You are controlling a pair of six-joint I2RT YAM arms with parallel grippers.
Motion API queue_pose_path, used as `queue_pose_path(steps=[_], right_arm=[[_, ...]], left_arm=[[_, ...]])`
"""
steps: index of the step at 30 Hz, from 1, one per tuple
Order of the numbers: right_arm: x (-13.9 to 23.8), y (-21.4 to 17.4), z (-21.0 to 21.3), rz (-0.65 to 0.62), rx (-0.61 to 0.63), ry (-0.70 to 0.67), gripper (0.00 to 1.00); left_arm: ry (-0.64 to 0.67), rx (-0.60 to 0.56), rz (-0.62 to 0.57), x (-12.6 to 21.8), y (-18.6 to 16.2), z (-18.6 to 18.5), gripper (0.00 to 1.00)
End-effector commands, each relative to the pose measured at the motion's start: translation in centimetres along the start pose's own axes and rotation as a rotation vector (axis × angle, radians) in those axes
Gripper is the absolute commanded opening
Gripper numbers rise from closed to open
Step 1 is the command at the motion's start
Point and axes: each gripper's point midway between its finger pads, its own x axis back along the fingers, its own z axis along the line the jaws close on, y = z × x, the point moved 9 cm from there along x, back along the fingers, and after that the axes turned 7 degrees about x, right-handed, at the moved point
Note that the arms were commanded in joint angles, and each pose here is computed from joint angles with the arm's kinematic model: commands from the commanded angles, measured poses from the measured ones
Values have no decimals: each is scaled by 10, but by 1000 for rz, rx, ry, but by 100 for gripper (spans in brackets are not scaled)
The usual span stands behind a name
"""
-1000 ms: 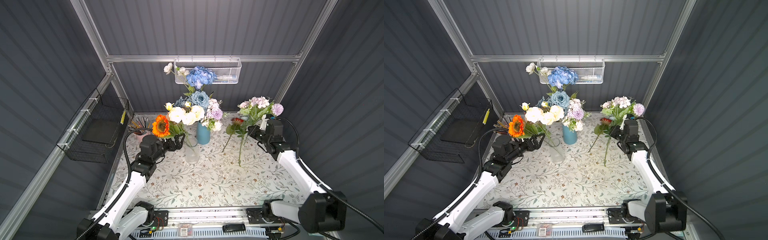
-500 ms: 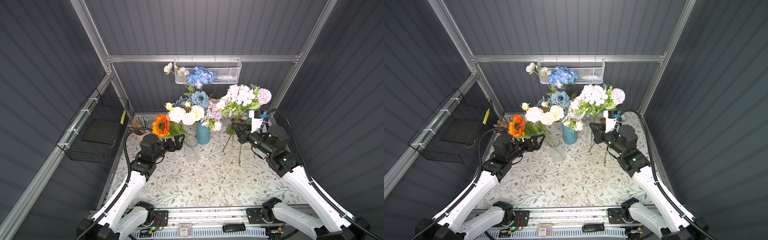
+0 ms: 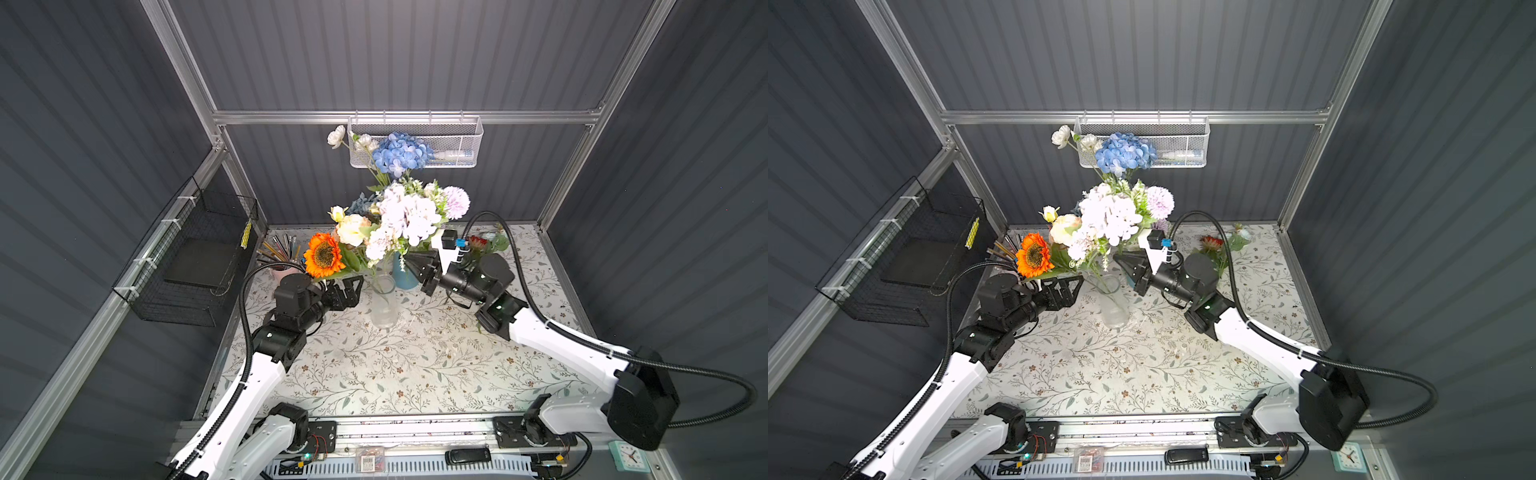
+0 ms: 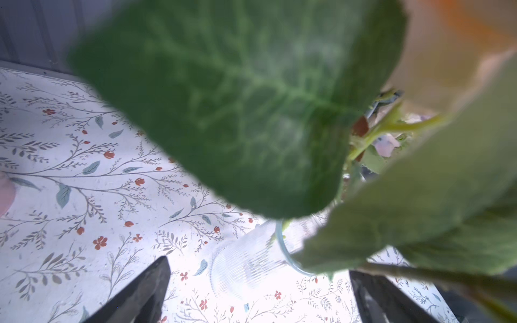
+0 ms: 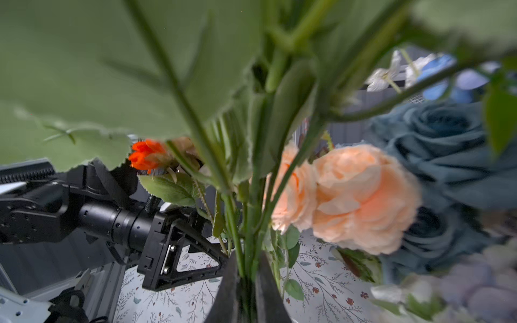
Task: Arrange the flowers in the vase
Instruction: 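Carry the bunch over and lower its stems into the glass vase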
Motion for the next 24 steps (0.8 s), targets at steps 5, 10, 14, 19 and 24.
queue_pose_path(steps=[5, 10, 14, 19, 24], right_arm=[[-30, 12, 6, -153, 194, 63, 0], [-46, -10, 6, -142, 222, 94, 0], [-52, -31, 4, -122, 212, 105, 0], [-52, -53, 6, -105, 191, 112, 0], [-50, -70, 6, -68, 158, 108, 0]], left_arm=[[16, -25, -33, -2, 11, -3, 100], [0, -26, -43, -9, 15, -5, 100], [-2, -28, -43, -12, 15, -4, 100], [10, -24, -38, -14, 12, -1, 100], [12, -23, -29, -16, 10, 0, 100]])
